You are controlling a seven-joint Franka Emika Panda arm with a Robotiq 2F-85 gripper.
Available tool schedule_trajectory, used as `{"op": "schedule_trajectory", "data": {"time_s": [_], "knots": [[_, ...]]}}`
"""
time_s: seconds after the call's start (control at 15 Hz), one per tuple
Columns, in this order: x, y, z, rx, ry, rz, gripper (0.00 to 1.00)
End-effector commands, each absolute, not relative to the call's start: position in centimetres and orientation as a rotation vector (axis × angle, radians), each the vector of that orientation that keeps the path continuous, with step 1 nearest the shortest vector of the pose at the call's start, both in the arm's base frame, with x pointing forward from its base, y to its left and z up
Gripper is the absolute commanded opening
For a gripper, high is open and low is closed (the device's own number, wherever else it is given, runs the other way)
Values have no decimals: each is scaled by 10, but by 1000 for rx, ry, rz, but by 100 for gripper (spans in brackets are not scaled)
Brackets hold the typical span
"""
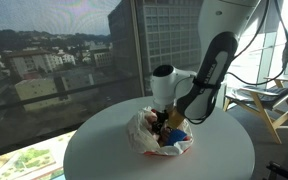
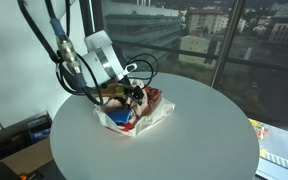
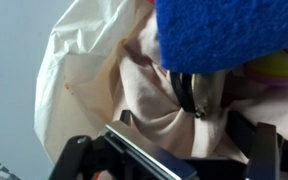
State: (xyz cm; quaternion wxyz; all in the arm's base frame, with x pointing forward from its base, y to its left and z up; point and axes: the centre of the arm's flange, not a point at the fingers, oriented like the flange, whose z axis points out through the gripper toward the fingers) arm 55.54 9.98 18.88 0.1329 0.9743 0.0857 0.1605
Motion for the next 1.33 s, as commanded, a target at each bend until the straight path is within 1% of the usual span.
{"op": "schedule_trajectory", "data": {"time_s": [0.0, 0.07, 0.2, 0.4, 0.53, 0.6, 0.93, 1.27], "knots": [[538, 97, 172, 2833, 345, 485, 69], [534, 96, 169, 2818, 367, 490, 59], [528, 93, 168, 2802, 412, 513, 45], [526, 87, 169, 2773, 392, 551, 20], [527, 82, 171, 2760, 308, 561, 11], [527, 80, 175, 2771, 262, 545, 16], [523, 76, 202, 2789, 90, 539, 15], [529, 77, 263, 2730, -47, 579, 14]]}}
